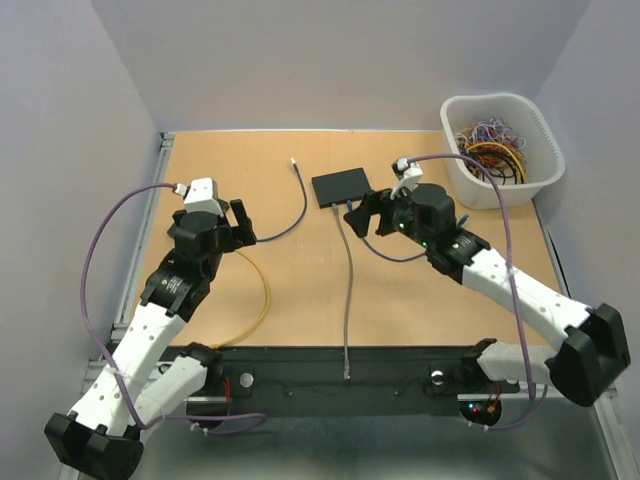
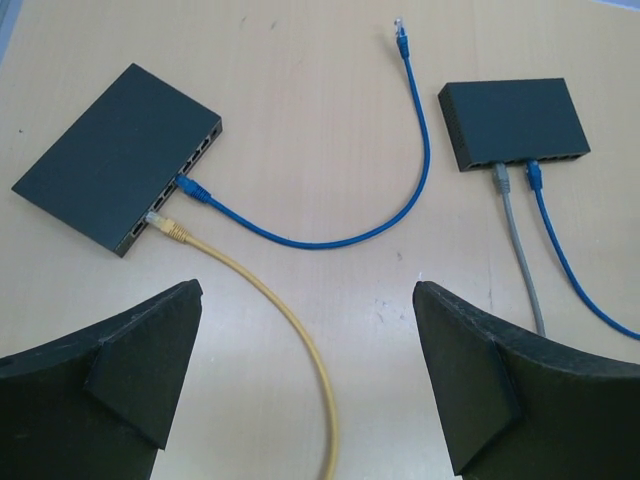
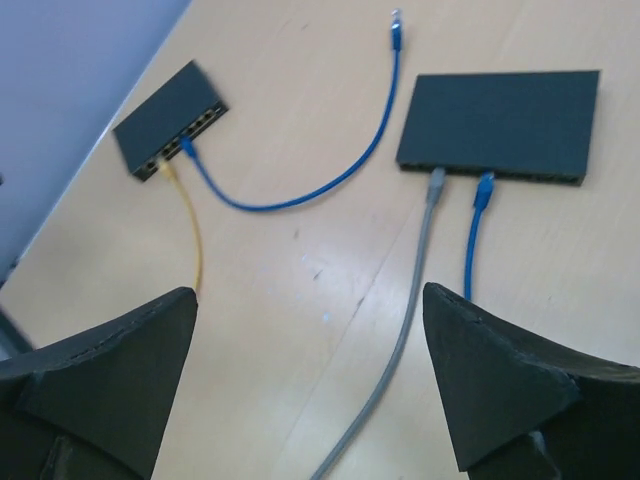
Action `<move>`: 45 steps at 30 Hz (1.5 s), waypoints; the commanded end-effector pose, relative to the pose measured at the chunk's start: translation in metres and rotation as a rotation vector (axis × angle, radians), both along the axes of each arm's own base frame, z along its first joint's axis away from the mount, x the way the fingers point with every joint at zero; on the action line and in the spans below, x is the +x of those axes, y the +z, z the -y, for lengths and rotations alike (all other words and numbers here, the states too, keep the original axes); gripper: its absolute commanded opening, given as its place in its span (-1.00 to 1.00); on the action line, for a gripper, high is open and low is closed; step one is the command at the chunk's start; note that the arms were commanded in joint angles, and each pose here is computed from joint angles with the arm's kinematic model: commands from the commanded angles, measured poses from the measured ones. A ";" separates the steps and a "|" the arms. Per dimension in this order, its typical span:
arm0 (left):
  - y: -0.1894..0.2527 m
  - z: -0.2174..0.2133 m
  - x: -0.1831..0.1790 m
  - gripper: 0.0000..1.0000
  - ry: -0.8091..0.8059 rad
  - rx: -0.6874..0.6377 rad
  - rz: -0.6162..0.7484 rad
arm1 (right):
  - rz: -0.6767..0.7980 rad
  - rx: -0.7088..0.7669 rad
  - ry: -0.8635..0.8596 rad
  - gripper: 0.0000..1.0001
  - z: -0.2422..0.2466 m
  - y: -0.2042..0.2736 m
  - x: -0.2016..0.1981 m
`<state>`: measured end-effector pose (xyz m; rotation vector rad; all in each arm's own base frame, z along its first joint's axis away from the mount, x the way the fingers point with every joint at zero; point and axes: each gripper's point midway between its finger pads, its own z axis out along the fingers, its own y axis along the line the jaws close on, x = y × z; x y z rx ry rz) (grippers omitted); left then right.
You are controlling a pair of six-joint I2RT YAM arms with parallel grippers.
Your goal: Insert the plug into the switch port
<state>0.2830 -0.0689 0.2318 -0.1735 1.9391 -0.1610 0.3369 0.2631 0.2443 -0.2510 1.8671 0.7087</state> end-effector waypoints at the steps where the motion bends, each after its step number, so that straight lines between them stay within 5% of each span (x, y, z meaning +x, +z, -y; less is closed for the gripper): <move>1: 0.015 -0.003 -0.005 0.97 0.016 -0.047 0.056 | -0.150 0.040 0.190 1.00 0.000 -0.013 -0.070; 6: 0.023 -0.010 -0.018 0.97 0.023 -0.062 0.100 | -0.216 0.063 0.201 1.00 0.023 -0.010 -0.113; 26: 0.028 -0.015 -0.021 0.97 0.043 -0.072 0.143 | -0.081 0.066 -0.132 1.00 0.127 0.036 -0.157; 34: 0.056 -0.030 -0.033 0.97 0.105 -0.125 0.254 | -0.105 0.042 -0.095 1.00 0.120 0.025 -0.157; 39: 0.061 -0.013 -0.034 0.98 -0.001 -0.138 0.294 | -0.126 0.026 -0.083 1.00 0.116 0.019 -0.155; 45: 0.064 -0.039 -0.038 0.97 0.136 -0.128 0.325 | -0.115 0.032 -0.072 1.00 0.115 0.021 -0.157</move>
